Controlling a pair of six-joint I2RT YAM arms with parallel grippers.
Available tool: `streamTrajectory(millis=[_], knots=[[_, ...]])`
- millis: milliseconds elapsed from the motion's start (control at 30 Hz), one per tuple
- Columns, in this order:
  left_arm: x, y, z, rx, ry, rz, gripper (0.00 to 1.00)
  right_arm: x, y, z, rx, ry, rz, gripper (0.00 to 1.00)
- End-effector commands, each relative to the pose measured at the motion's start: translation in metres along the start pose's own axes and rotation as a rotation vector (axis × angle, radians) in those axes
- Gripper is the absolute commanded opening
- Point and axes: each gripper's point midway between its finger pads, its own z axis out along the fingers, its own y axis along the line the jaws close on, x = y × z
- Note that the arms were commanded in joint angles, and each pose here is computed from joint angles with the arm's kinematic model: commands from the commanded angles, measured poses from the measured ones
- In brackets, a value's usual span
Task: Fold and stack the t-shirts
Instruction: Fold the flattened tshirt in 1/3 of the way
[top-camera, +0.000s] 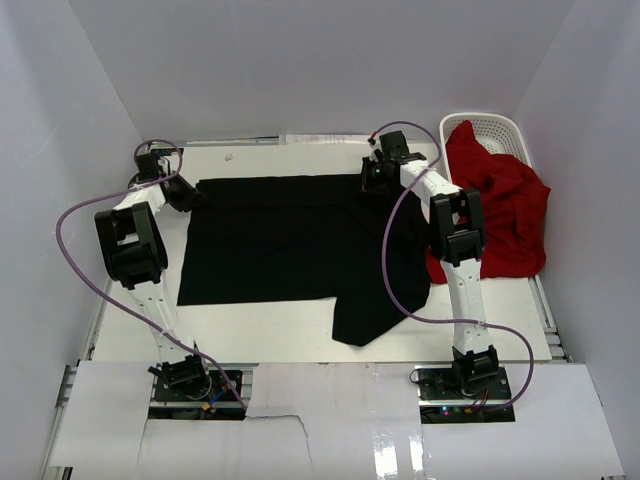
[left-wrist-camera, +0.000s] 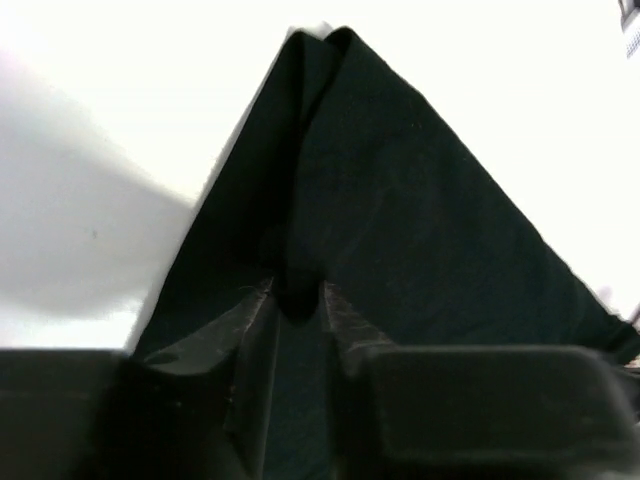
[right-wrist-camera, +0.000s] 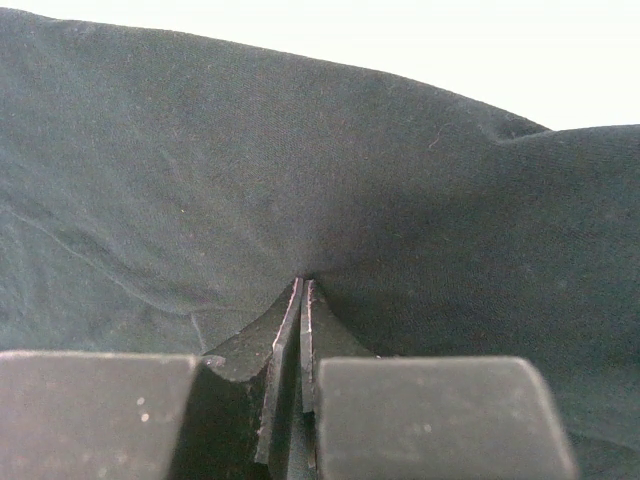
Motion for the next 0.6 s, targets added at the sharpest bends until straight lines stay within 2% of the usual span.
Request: streamTrajectory(millis=[0, 100, 200, 433, 567], knots=[[-0.014, -0.009, 0.001, 0.044, -0.021, 0.010, 0.31, 0.012, -0.006, -0.004, 0.030, 0.044, 0.005, 0.08], [-0.017, -0.004, 0.001, 0.026, -0.031, 0.006, 0.23, 0.011, -0.005, -0.005, 0.028, 0.041, 0.003, 0.08], [-0.023, 0.000, -0.004, -0.013, -0.065, 0.033, 0.22, 0.011, -0.005, -0.005, 0.025, 0.042, 0.004, 0.08], [-0.042, 0.014, -0.025, -0.130, -0.156, 0.095, 0.26, 0.013, -0.006, -0.003, 0.025, 0.048, 0.011, 0.08], [-0.052, 0.019, -0.032, -0.183, -0.191, 0.131, 0.32, 0.014, -0.009, -0.003, 0.037, 0.049, 0.013, 0.08]])
